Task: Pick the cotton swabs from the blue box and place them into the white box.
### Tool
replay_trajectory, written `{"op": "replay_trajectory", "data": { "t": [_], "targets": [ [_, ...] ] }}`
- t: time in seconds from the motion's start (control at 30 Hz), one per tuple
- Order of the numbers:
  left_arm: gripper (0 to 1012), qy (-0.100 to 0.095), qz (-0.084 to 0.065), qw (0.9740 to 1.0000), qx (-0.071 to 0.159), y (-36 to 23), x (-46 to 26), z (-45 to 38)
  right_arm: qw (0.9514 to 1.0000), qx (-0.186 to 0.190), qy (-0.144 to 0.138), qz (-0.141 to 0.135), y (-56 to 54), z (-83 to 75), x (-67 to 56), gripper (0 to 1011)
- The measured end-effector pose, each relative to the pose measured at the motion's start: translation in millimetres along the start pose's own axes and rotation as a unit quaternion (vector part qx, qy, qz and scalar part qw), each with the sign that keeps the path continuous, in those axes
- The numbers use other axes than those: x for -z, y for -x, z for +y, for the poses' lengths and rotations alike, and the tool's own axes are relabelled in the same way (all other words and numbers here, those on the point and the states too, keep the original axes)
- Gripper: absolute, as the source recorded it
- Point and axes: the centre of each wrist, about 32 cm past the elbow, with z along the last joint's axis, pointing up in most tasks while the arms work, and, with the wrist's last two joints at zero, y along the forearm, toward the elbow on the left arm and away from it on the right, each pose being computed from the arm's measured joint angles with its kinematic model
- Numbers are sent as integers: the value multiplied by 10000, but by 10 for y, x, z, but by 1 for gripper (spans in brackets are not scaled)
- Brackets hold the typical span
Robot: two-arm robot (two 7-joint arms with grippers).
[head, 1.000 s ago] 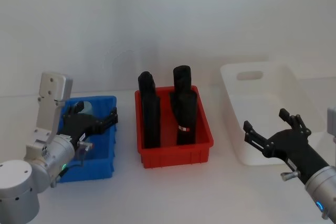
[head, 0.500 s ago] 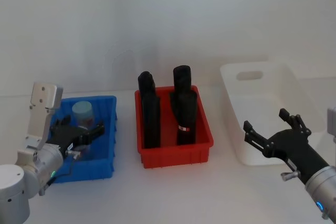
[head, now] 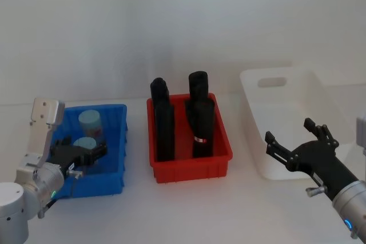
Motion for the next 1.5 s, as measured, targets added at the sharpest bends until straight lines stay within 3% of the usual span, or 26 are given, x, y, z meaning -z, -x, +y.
{"op": "replay_trajectory", "data": {
  "t": [0.57,0.97,1.07,1.37,1.5],
  "targets": [
    [993,-127,96,9999,-17,-101,87,-111,10000,0,0,0,0,0,0,1002],
    [677,-223,88,9997,-25,-145,121,-189,10000,0,0,0,0,0,0,1002],
    [669,-228,77,9997,-27,-148,122,-196,10000,-1,0,0,0,0,0,1002],
    [669,-151,-24,9999,-28,-148,71,-184,10000,0,0,0,0,0,0,1002],
    [669,-41,-102,9999,14,-138,-18,-141,10000,0,0,0,0,0,0,1002]
  ]
}}
